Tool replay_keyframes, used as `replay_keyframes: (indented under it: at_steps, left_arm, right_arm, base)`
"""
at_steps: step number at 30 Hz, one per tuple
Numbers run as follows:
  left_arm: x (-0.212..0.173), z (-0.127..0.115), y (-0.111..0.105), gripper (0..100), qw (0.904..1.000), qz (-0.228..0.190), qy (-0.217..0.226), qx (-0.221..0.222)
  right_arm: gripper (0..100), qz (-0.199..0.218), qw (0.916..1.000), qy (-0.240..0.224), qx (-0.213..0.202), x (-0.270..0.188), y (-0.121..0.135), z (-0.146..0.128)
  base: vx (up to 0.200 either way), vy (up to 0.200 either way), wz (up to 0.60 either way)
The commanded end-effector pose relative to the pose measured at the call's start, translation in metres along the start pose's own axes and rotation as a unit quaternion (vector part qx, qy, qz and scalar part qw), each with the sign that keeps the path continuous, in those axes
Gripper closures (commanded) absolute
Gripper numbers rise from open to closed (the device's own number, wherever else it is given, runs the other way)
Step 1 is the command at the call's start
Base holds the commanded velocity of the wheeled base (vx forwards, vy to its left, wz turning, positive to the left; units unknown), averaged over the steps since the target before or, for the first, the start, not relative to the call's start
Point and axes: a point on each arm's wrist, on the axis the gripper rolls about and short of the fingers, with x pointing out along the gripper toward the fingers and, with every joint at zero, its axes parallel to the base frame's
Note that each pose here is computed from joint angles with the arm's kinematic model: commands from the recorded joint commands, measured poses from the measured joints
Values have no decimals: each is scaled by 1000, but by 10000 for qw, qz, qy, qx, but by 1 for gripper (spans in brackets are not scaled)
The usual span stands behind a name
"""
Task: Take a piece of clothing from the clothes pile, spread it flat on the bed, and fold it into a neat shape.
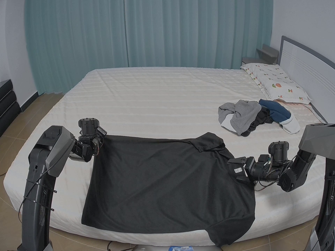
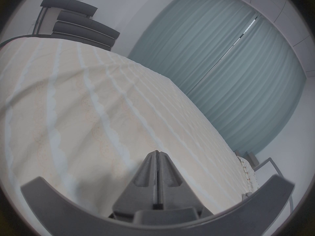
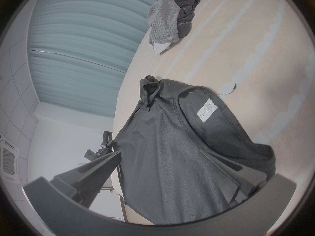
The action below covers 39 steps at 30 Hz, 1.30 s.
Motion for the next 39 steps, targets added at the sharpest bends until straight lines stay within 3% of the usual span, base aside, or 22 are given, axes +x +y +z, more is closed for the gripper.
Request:
replay_keyframes:
  at_steps: [1, 12, 13, 23, 28, 35, 37, 39]
  left_arm:
    - [6, 0, 3, 100, 10000, 9, -40, -17]
    - [8, -4, 8, 100, 9999, 153, 35, 45]
    - [8, -4, 8, 0, 9998, 164, 45, 48]
    - [3, -5, 10, 0, 9995, 289, 152, 39]
    - [-16, 8, 11, 0, 9988, 408, 274, -76]
    - [-49, 30, 14, 0, 9949, 209, 845, -516]
    - [-55, 36, 17, 0, 9924, 130, 1035, -651]
    - [-56, 34, 21, 0, 9914, 152, 1120, -661]
  right_arm:
    - [0, 2, 10000, 5, 6, 0, 0, 0]
    - [0, 2, 10000, 5, 6, 0, 0, 0]
    - [0, 2, 10000, 5, 6, 0, 0, 0]
    - [0, 29, 10000, -32, -9, 1, 1, 2]
    - [0, 11, 9999, -157, 13, 3, 5, 6]
    - [0, -199, 9975, -632, -238, 10, 32, -9]
    - [0, -145, 9944, -955, -418, 11, 51, -7]
    - [0, -72, 9938, -998, -491, 13, 66, -3]
  base:
    - [0, 0, 0]
    - [0, 0, 0]
    - [0, 0, 0]
    - [0, 0, 0]
    - [0, 0, 0]
    - [0, 0, 0]
    - [0, 0, 0]
    - [0, 0, 0]
